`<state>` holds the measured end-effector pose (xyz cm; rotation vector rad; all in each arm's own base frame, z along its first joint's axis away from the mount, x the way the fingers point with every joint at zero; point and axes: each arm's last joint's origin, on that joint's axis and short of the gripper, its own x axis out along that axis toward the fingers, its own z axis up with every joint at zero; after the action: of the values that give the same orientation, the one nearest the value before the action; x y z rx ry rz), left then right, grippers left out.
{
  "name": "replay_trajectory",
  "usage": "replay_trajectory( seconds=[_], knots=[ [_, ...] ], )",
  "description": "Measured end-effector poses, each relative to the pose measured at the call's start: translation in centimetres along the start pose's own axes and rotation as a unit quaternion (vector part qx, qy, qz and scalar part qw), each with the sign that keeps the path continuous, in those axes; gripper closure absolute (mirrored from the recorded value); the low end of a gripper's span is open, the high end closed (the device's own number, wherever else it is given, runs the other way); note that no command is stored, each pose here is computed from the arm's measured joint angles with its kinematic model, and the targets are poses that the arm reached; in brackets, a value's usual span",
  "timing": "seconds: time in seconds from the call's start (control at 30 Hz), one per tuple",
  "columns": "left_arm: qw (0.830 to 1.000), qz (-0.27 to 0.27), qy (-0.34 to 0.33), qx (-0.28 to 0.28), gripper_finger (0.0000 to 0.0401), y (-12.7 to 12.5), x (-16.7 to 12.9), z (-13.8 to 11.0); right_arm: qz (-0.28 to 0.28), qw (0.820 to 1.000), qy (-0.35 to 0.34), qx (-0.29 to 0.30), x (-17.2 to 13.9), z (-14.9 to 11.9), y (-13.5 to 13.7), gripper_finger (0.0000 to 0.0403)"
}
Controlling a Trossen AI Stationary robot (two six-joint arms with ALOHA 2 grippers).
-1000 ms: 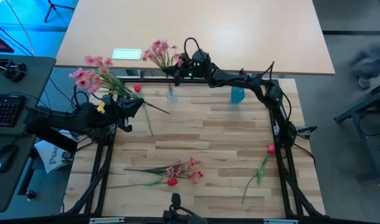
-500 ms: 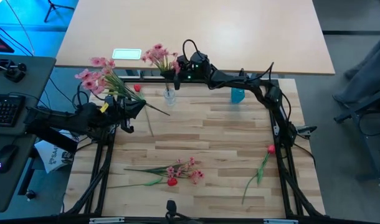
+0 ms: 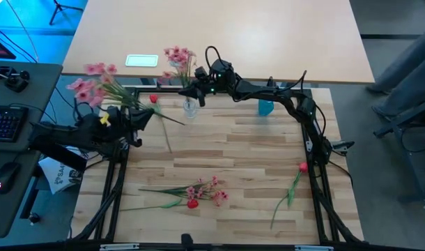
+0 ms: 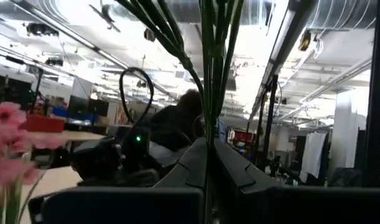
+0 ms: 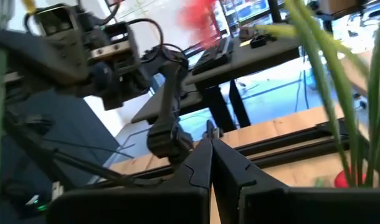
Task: Sort flowers into vase by color
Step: Put the top pink flower into the transparent vase
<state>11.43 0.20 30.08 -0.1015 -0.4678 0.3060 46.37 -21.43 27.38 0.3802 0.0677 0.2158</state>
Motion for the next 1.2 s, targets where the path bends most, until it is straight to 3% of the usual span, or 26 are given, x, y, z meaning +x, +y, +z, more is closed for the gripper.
replay_trajectory(
  seconds=[0.3,0.5,0.7,0.9,1.0,1.2],
  knots=[
    [0.999,0.023,0.047,-0.001,0.0401,0.3,-0.3,-0.8,0.025,0.999,0.018,-0.015,-2.4,2.5,0.5,0.0403],
    [0.996,0.037,0.074,0.012,0.0401,0.1,0.2,-1.8,0.029,0.997,0.065,-0.039,-4.3,4.2,2.6,0.0403],
    [0.991,0.063,0.113,0.025,0.0401,-0.2,1.2,-2.8,0.038,0.985,0.161,-0.051,-6.4,4.4,6.2,0.0403],
    [0.97,0.071,0.187,0.139,0.0401,-0.6,4.3,-2.4,0.049,0.969,0.235,-0.05,-8.6,4.4,9.5,0.0403],
    [0.965,0.086,0.177,0.17,0.0401,0.3,5.3,-2.6,0.041,0.965,0.254,-0.041,-9.2,4.4,10.5,0.0403],
    [0.976,0.07,0.136,0.152,0.0401,3.2,5.6,-3.6,0.045,0.96,0.275,-0.042,-10.4,5.0,13.2,0.0403]
  ],
)
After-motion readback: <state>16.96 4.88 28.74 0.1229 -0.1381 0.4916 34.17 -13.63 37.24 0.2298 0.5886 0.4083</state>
